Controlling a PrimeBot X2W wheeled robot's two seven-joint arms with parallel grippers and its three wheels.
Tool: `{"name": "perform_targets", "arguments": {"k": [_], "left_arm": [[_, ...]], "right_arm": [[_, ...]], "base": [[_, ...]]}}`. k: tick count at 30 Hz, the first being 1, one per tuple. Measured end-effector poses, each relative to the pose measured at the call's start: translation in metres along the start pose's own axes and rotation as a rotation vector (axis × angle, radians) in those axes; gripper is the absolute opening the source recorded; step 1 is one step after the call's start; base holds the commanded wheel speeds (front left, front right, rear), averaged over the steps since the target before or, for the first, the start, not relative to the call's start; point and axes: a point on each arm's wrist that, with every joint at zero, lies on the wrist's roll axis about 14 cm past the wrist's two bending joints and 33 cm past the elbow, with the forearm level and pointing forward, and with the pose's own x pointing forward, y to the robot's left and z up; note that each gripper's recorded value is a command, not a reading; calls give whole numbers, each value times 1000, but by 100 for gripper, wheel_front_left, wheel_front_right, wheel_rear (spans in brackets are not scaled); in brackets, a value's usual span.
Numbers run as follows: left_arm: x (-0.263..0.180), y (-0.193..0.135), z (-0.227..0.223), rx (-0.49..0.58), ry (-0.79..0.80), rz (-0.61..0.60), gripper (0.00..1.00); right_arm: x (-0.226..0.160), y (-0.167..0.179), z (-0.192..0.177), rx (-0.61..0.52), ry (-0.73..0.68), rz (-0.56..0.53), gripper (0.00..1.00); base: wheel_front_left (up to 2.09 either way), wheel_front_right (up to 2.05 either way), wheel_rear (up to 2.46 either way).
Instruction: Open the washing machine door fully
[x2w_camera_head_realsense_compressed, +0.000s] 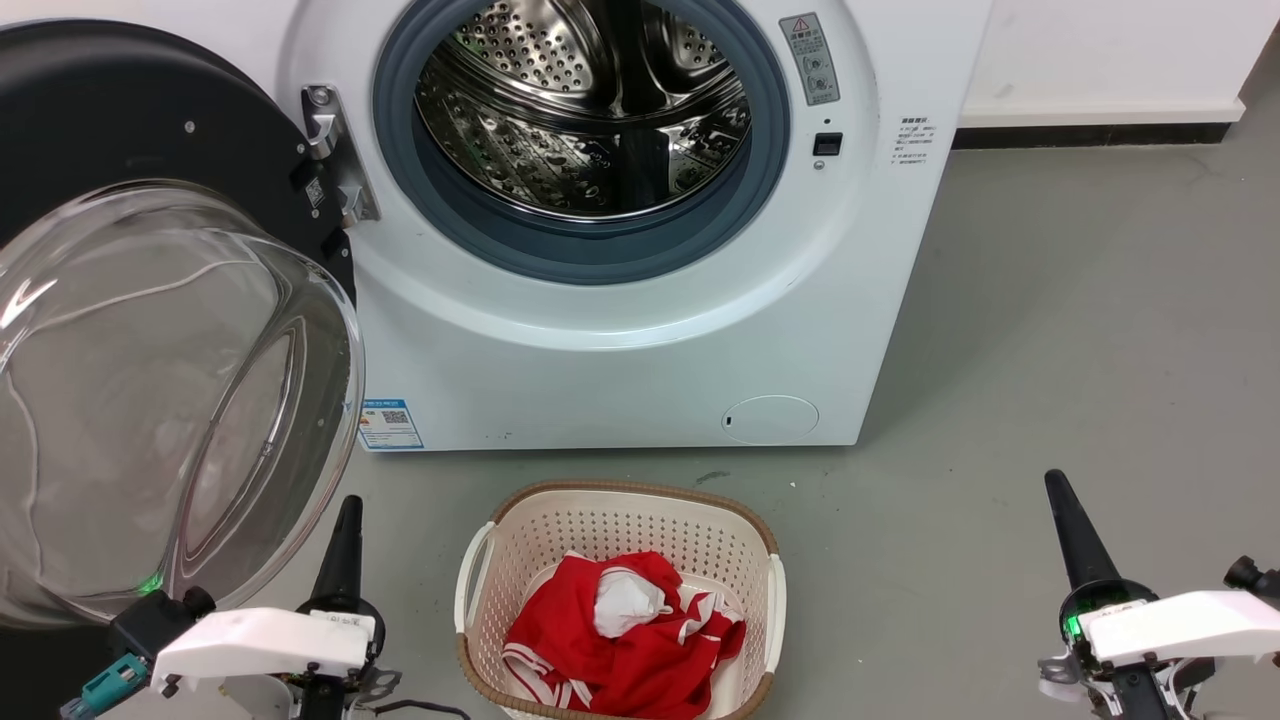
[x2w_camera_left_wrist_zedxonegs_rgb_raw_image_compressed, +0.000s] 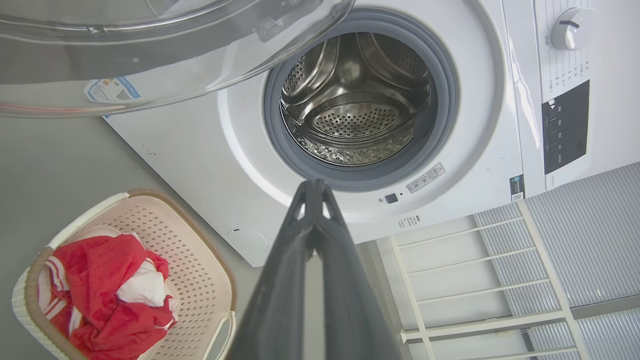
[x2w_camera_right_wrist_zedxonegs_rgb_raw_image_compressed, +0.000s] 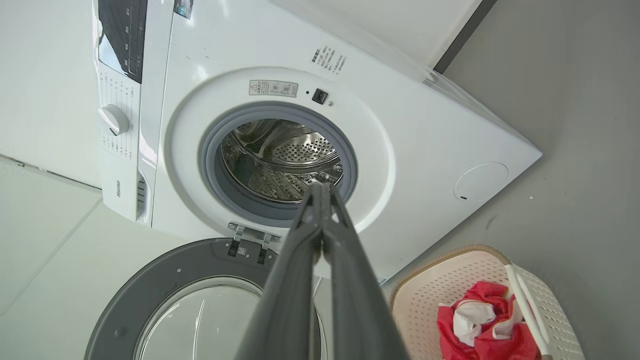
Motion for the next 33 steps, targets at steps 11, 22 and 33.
{"name": "perform_targets", "arguments": {"k": [11, 22, 33], "left_arm": [[2, -1, 1, -113, 6, -9, 0], [3, -1, 2, -217, 11, -15, 0], [5, -3, 4, -310, 11, -28, 0]], "right_arm": [[3, -1, 1, 108, 0, -4, 0], [6, -1, 2, 207, -2, -2, 0], [10, 0, 3, 296, -3, 2, 0]], "base": [[0, 0, 0], [0, 0, 0], [0, 0, 0]]}}
